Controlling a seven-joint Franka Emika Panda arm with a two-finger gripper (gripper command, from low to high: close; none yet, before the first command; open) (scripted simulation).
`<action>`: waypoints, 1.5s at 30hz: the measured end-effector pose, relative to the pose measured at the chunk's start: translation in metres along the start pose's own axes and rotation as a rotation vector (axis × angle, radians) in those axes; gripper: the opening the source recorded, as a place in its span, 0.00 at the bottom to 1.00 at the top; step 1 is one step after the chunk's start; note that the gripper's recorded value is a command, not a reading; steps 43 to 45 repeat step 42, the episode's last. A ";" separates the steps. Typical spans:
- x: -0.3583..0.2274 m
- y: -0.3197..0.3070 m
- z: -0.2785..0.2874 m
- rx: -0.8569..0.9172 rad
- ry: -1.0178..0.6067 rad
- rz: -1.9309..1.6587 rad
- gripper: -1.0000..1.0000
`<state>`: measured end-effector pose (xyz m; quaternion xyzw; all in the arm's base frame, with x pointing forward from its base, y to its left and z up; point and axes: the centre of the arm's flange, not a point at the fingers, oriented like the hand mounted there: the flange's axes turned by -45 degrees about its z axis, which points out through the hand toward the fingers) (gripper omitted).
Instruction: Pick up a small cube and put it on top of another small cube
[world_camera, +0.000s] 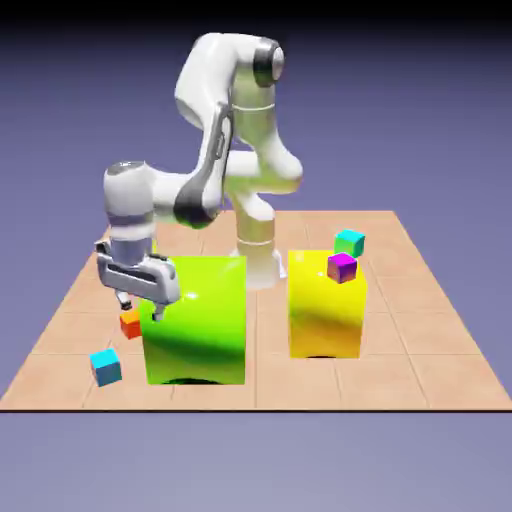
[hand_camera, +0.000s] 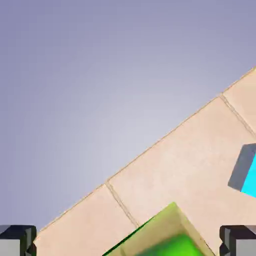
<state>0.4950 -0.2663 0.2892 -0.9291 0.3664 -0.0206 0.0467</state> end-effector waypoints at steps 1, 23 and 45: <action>0.008 0.011 0.009 -0.007 -0.029 0.035 0.50; 0.019 0.143 0.065 -0.040 -0.258 0.374 0.00; -0.106 0.209 0.091 -0.030 -0.239 0.532 1.00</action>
